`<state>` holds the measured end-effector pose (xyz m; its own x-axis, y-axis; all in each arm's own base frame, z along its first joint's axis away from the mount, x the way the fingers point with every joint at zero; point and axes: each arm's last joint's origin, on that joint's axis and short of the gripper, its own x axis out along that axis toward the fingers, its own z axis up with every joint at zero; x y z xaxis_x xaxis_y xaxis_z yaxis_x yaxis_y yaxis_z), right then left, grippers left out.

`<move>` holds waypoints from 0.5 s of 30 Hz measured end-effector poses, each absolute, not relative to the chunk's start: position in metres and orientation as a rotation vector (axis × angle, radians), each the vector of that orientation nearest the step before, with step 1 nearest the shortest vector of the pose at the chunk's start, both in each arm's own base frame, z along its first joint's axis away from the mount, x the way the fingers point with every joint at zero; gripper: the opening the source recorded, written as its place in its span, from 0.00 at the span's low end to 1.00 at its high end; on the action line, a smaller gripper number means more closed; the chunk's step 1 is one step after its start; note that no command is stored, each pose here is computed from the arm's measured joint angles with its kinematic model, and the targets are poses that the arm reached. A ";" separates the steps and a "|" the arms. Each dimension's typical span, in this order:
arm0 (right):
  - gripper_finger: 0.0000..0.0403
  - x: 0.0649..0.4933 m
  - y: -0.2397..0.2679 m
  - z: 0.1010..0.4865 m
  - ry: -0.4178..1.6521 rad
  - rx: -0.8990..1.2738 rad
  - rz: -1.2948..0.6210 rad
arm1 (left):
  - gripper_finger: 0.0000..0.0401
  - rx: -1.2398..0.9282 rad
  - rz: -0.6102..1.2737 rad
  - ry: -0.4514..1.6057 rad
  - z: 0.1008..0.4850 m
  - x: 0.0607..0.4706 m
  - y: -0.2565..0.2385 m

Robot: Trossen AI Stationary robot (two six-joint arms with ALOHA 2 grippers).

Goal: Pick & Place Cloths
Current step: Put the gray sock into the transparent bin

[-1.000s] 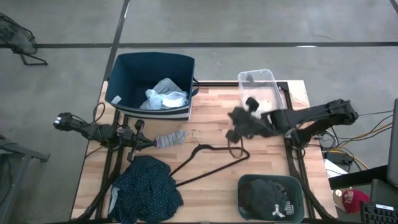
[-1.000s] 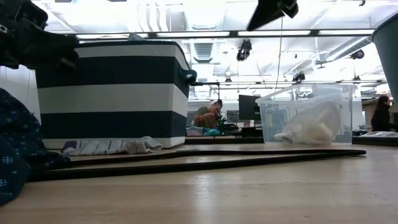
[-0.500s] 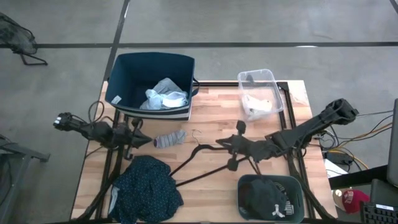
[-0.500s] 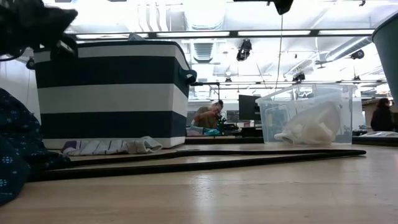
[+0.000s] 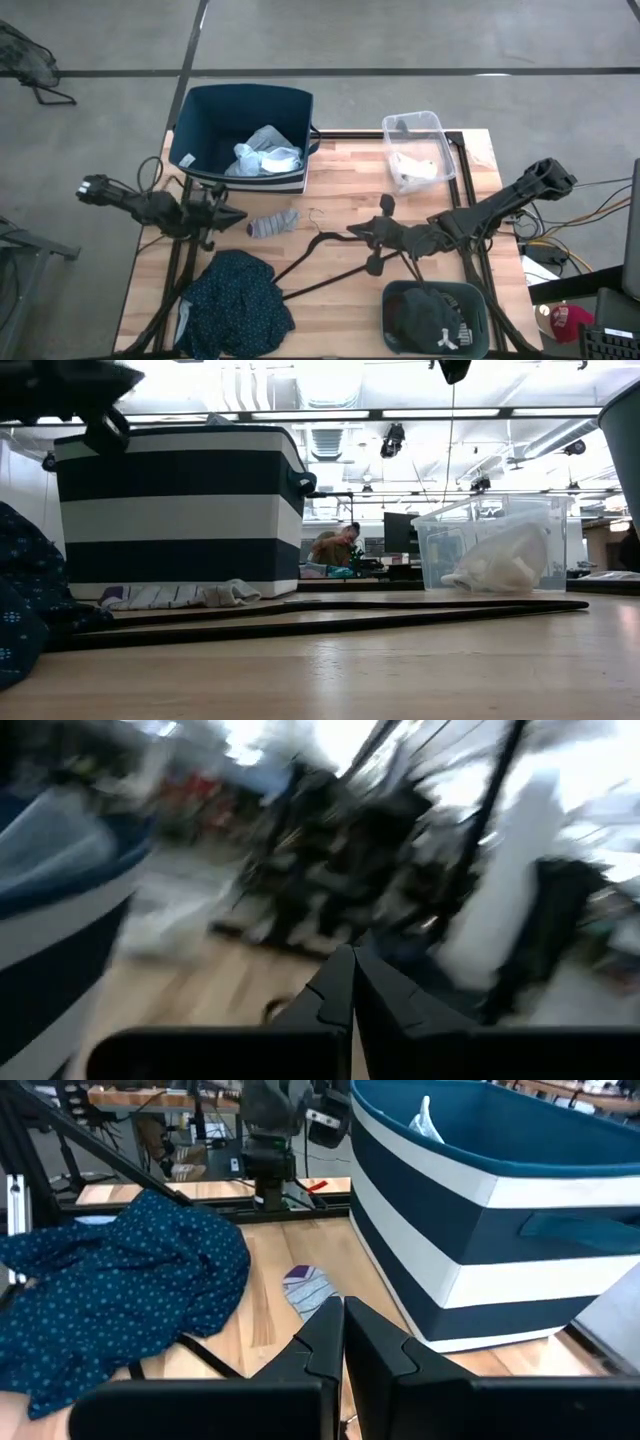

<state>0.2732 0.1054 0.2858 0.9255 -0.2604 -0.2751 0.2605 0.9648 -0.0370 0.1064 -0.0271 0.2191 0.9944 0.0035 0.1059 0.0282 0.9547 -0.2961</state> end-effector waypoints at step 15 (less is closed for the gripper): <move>0.02 0.273 0.106 0.286 0.279 0.048 -0.256 | 0.18 -0.234 0.145 0.360 0.239 0.163 -0.045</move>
<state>0.2733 0.1060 0.2857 0.9292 -0.2428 -0.2786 0.2561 0.9666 0.0116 0.1632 -0.0450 0.2391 0.9262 0.0984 -0.3641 -0.1810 0.9628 -0.2004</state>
